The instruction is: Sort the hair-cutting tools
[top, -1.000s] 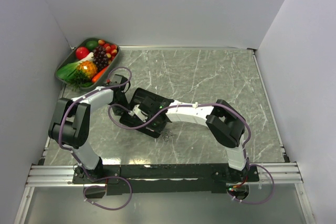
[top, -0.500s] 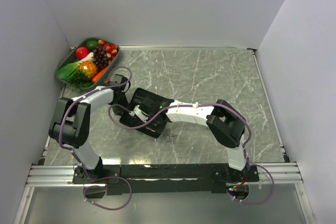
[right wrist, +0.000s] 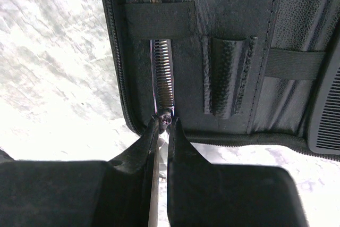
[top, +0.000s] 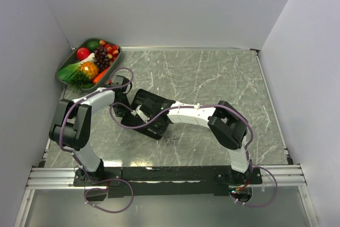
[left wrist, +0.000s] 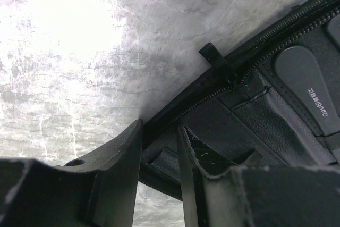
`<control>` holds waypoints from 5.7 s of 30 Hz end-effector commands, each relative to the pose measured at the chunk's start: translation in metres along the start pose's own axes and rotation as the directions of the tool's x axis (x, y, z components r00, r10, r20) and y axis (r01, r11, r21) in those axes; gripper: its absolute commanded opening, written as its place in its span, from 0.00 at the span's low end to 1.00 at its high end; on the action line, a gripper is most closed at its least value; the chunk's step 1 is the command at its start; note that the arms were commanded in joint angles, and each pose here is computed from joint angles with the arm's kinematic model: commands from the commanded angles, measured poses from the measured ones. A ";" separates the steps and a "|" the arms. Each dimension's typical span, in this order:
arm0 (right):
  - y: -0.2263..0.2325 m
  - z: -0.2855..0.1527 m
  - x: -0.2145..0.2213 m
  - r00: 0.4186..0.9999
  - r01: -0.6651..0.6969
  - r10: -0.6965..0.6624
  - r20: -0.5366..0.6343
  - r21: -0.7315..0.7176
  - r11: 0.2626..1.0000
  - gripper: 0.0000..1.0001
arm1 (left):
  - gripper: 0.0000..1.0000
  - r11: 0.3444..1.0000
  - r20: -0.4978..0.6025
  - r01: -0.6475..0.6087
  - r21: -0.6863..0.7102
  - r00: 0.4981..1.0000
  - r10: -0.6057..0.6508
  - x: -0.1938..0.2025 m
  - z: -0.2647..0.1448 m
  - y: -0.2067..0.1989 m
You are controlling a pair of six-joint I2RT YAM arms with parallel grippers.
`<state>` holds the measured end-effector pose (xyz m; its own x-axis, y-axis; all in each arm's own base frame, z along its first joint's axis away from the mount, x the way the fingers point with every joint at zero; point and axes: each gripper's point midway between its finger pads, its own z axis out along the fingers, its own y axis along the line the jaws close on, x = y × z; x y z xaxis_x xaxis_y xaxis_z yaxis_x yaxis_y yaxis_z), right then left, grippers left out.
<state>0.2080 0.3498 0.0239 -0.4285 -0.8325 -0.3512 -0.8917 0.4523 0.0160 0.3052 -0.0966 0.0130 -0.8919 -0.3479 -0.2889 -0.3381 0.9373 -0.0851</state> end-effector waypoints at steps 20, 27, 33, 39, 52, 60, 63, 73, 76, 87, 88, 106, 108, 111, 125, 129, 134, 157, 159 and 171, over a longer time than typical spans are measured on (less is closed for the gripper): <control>0.015 0.016 -0.072 0.942 0.245 -0.214 0.260 -0.093 0.965 0.00 | 0.37 0.996 -0.158 -0.026 0.089 0.987 0.040 0.053 0.027 -0.026; 0.003 0.014 -0.044 0.941 0.302 -0.294 0.167 -0.022 0.953 0.00 | 0.37 0.995 -0.158 -0.030 0.092 0.986 0.045 0.054 0.027 -0.027; -0.006 0.013 -0.039 0.945 0.293 -0.293 0.141 0.021 0.956 0.00 | 0.37 0.995 -0.167 -0.024 0.102 0.985 0.041 0.056 0.030 -0.030; -0.005 0.020 -0.060 0.979 0.160 -0.161 0.124 0.017 0.987 0.00 | 0.37 0.995 -0.163 -0.027 0.101 0.986 0.044 0.054 0.029 -0.031; 0.013 0.012 -0.048 0.986 -0.131 0.135 0.096 -0.044 0.990 0.00 | 0.37 0.996 -0.167 -0.010 0.091 0.986 0.025 0.063 0.022 -0.022; 0.007 0.012 -0.045 0.989 -0.097 0.098 0.111 -0.012 0.995 0.00 | 0.37 0.995 -0.165 -0.009 0.095 0.986 0.025 0.064 0.022 -0.024; 0.004 0.017 -0.057 0.987 -0.016 0.016 0.158 -0.001 1.000 0.00 | 0.37 0.995 -0.162 -0.015 0.100 0.986 0.031 0.064 0.022 -0.026; -0.001 0.018 -0.096 0.937 0.145 -0.147 0.315 0.032 0.989 0.00 | 0.36 0.993 -0.164 -0.018 0.115 0.986 0.037 0.074 0.020 -0.031; 0.007 0.016 -0.108 0.923 0.137 -0.126 0.364 -0.007 0.990 0.00 | 0.37 0.992 -0.161 -0.014 0.122 0.986 0.034 0.077 0.019 -0.031; -0.016 -0.051 -0.111 0.872 -0.030 -0.033 0.488 0.120 0.992 0.39 | 0.37 0.992 -0.149 -0.009 0.129 0.988 0.029 0.079 0.014 -0.030; -0.016 -0.056 -0.103 0.878 -0.040 -0.021 0.479 0.118 0.992 0.40 | 0.37 0.991 -0.149 -0.007 0.133 0.989 0.027 0.080 0.014 -0.031; -0.015 -0.121 0.012 0.940 0.025 -0.073 0.335 0.144 0.989 0.44 | 0.37 0.989 -0.120 -0.024 0.145 0.992 0.042 0.067 0.013 -0.040; -0.013 -0.115 0.019 0.946 0.043 -0.071 0.316 0.095 0.995 0.45 | 0.36 0.989 -0.122 -0.026 0.143 0.992 0.043 0.067 0.015 -0.039; -0.003 -0.104 0.029 0.962 0.075 -0.073 0.261 0.002 0.997 0.45 | 0.37 0.989 -0.122 -0.028 0.149 0.991 0.047 0.067 0.015 -0.041; -0.016 -0.057 0.064 0.997 -0.001 0.003 0.080 -0.023 1.000 0.48 | 0.37 0.984 -0.114 -0.054 0.168 0.991 0.074 0.067 0.011 -0.041; -0.022 -0.049 0.067 0.999 0.009 -0.009 0.049 -0.006 1.000 0.49 | 0.37 0.984 -0.117 -0.064 0.165 0.990 0.084 0.068 0.012 -0.038; -0.036 -0.043 0.061 0.998 0.001 -0.003 0.058 0.028 1.000 0.50 | 0.37 0.983 -0.118 -0.069 0.171 0.989 0.090 0.068 0.012 -0.039; -0.044 -0.043 0.058 1.000 0.011 -0.011 0.029 -0.004 1.000 0.48 | 0.37 0.981 -0.136 -0.085 0.173 0.985 0.109 0.074 0.017 -0.037; -0.043 -0.042 0.059 1.000 0.017 -0.017 0.025 -0.004 1.000 0.48 | 0.37 0.982 -0.136 -0.083 0.170 0.985 0.107 0.074 0.017 -0.036; -0.043 -0.024 0.071 1.000 0.009 -0.010 -0.017 -0.011 1.000 0.47 | 0.36 0.982 -0.139 -0.085 0.170 0.984 0.109 0.075 0.017 -0.035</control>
<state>0.2111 0.2637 0.0291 -0.4300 -0.8352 -0.3429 -0.8924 0.4507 0.0215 0.2907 -0.1724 0.0178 -0.9221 -0.2798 -0.2673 -0.1855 0.9258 -0.3292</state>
